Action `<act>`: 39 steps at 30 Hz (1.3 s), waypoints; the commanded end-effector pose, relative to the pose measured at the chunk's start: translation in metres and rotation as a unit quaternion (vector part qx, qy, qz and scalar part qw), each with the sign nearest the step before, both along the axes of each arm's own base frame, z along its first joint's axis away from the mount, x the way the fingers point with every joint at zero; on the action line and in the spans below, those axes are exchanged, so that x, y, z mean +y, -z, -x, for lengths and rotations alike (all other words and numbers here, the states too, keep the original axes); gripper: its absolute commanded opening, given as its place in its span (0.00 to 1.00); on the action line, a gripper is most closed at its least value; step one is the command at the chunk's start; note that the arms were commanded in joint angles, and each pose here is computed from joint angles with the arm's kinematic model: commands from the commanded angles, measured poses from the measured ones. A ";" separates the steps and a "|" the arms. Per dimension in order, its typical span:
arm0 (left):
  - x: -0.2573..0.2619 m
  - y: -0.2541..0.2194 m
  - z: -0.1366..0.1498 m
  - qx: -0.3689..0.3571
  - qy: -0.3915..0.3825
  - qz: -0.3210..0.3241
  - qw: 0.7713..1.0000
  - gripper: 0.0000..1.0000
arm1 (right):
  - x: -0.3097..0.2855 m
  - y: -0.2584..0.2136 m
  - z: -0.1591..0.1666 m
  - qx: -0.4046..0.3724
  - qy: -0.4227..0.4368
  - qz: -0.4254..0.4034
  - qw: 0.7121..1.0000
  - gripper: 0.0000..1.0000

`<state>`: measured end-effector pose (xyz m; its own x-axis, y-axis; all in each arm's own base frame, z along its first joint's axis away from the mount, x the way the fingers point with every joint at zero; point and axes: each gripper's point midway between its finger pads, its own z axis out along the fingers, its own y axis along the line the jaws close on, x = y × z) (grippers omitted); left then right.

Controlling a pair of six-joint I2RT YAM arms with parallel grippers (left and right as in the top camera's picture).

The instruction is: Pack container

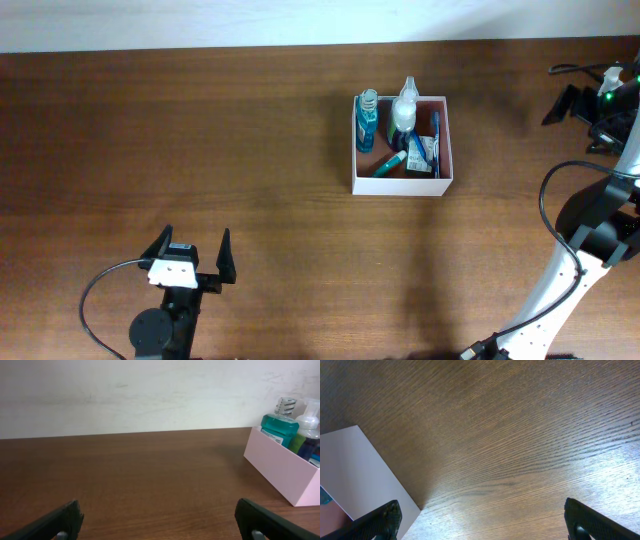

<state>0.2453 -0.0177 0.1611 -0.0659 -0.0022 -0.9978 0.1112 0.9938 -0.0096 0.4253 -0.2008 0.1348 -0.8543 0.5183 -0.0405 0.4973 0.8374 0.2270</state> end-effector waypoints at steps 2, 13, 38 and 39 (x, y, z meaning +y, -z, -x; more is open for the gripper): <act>-0.003 0.001 0.001 0.000 0.007 0.005 1.000 0.99 | -0.001 -0.004 0.001 -0.003 -0.003 0.005 1.000 0.99; -0.003 0.001 0.001 0.000 0.007 0.005 1.000 0.99 | 0.000 -0.011 0.001 -0.011 -0.003 0.009 1.000 0.99; -0.003 0.001 0.001 0.000 0.007 0.005 1.000 1.00 | 0.072 -0.286 0.069 -0.384 -0.026 0.269 0.883 0.99; -0.003 0.001 0.001 0.000 0.007 0.005 1.000 1.00 | 0.080 -0.288 0.076 -0.390 -0.031 0.268 0.881 0.99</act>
